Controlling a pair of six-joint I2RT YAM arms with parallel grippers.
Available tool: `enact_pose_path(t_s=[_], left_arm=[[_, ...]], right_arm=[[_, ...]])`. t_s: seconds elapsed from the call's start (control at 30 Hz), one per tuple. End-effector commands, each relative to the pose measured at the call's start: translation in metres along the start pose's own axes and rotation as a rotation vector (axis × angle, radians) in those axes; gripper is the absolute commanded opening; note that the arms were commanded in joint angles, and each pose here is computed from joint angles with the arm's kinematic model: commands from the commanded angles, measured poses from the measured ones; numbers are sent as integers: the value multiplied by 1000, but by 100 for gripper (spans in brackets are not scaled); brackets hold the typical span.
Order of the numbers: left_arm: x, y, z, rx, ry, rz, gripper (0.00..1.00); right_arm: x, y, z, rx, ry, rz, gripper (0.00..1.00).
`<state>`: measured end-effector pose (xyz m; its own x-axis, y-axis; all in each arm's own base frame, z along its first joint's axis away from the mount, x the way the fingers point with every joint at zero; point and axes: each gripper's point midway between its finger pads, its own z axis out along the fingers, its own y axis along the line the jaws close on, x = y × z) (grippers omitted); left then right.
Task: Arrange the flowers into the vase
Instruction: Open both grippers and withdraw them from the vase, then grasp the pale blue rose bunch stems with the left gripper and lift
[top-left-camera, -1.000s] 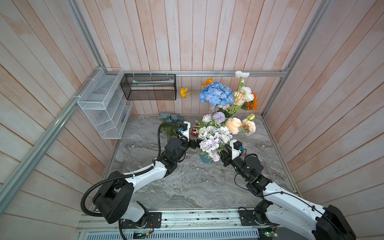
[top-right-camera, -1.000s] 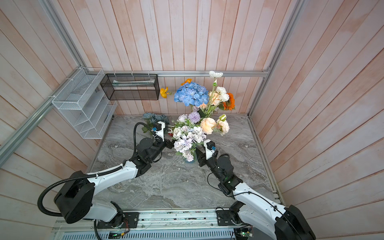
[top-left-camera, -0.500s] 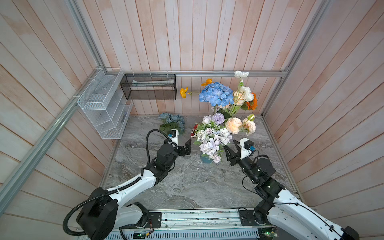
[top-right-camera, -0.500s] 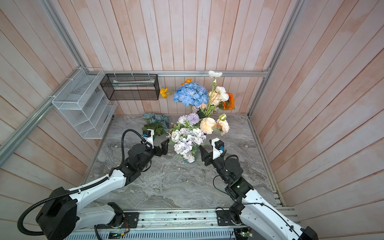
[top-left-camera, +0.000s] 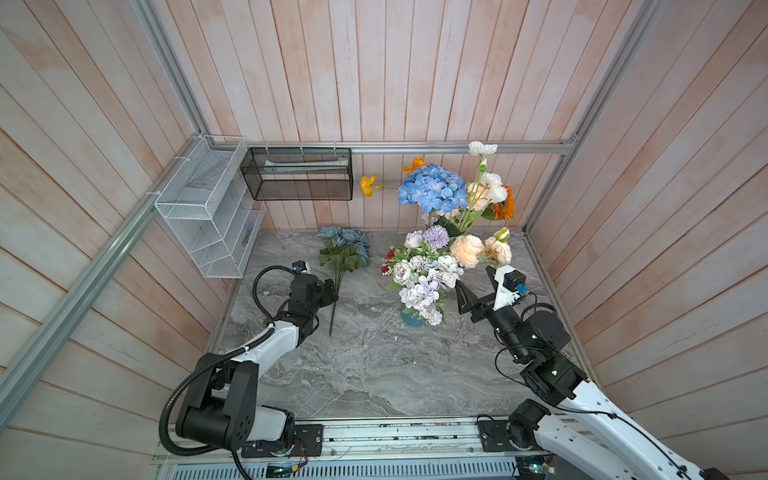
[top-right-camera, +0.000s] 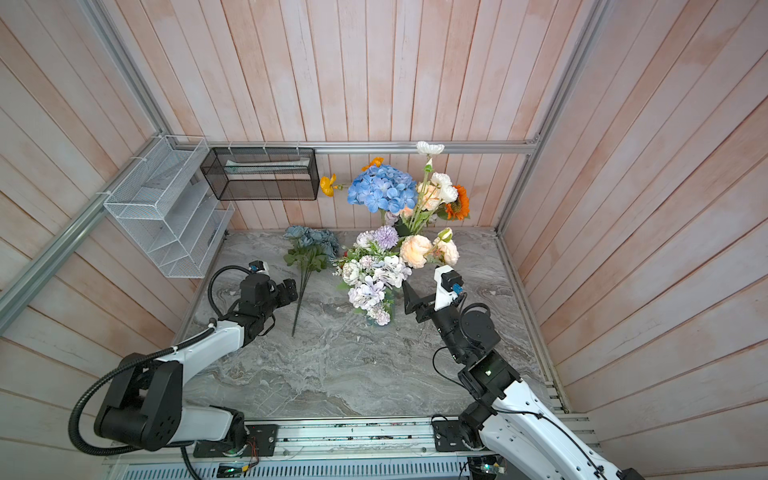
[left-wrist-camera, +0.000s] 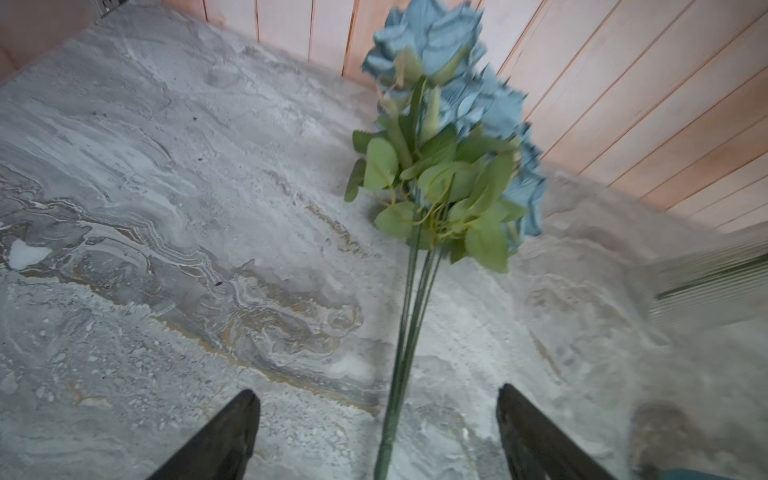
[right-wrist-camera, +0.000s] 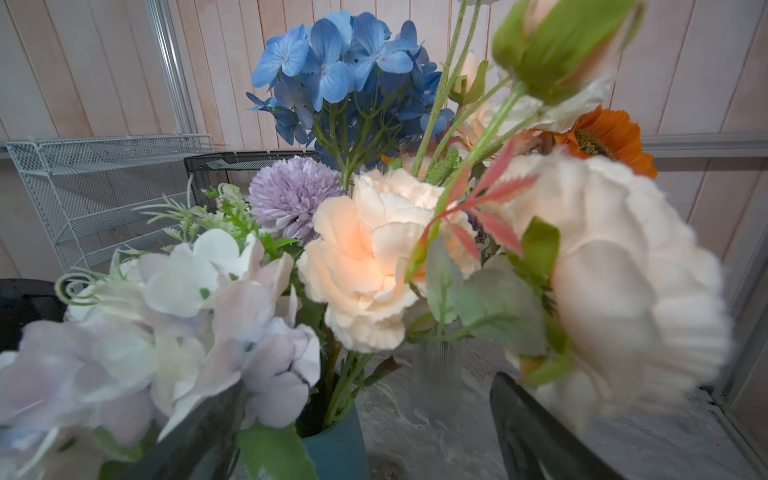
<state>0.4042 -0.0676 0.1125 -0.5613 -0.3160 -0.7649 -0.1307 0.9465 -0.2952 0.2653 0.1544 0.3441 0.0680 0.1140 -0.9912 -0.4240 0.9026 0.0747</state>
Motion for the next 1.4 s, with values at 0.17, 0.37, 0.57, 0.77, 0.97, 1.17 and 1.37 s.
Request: enact_pose_path(t_s=[0.17, 0.37, 0.57, 0.77, 0.97, 1.17, 1.37], left_arm=[[39, -12, 31, 57, 215, 34, 80], [50, -12, 49, 40, 282, 73, 67], [64, -11, 60, -23, 328, 159, 58], [75, -11, 70, -63, 370, 194, 42], [77, -11, 72, -75, 378, 201, 16], [66, -19, 60, -55, 334, 200, 0], [49, -33, 37, 2, 253, 143, 0]], right_arm=[[14, -11, 5, 63, 19, 5, 95], [15, -13, 4, 67, 12, 10, 95], [10, -15, 2, 75, -14, 14, 95], [4, -15, 0, 74, -30, 17, 95], [-5, -18, -6, 79, -63, 24, 95], [-21, -18, -15, 77, -106, 19, 95], [-51, -12, -25, 39, -158, 16, 95]])
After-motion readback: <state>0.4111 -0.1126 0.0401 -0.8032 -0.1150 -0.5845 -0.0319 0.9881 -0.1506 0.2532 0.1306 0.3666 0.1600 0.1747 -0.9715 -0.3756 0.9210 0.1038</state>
